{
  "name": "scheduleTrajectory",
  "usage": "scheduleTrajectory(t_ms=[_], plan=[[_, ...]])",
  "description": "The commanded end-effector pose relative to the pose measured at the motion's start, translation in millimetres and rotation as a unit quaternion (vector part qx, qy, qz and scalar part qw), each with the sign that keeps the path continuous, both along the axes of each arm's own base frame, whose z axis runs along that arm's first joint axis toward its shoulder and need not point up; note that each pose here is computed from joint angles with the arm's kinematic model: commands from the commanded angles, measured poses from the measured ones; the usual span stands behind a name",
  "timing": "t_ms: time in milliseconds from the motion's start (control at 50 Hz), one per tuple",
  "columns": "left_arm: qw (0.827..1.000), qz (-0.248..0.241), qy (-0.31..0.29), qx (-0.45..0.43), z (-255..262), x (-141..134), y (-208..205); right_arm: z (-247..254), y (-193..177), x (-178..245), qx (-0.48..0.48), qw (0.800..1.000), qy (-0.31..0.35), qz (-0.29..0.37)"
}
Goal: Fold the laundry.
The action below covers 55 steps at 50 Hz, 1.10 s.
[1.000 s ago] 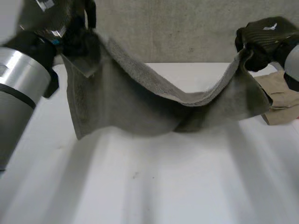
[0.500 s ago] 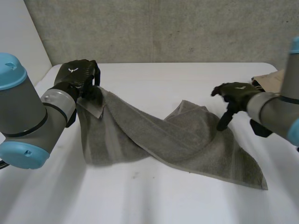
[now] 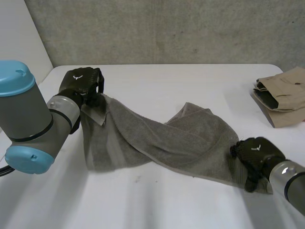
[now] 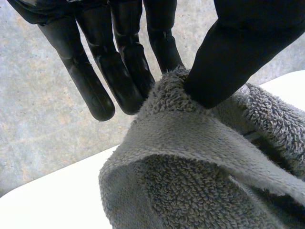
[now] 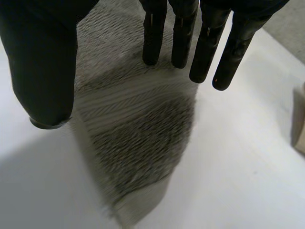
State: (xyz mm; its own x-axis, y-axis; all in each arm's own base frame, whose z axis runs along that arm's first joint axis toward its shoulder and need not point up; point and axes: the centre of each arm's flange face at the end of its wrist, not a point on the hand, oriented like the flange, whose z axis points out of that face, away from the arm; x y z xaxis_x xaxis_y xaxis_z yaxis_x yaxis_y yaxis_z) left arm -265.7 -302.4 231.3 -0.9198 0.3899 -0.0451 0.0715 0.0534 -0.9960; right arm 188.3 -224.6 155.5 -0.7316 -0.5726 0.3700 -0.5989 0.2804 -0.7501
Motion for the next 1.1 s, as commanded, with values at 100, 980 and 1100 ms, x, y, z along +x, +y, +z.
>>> scheduleTrajectory(t_ms=[100,980,1100], plan=[[1.0,0.0,0.0,0.001,-0.4,0.1,0.2,-19.1,-3.4,0.5,-0.037,0.999,-0.014,0.007],[1.0,-0.004,0.0,0.004,-2.8,-1.1,1.4,-28.1,-32.5,3.9,-0.053,0.998,-0.018,0.001],[1.0,0.001,0.0,0.004,-2.8,1.7,-1.0,-12.3,-16.9,-1.7,-0.007,1.0,-0.029,0.009]])
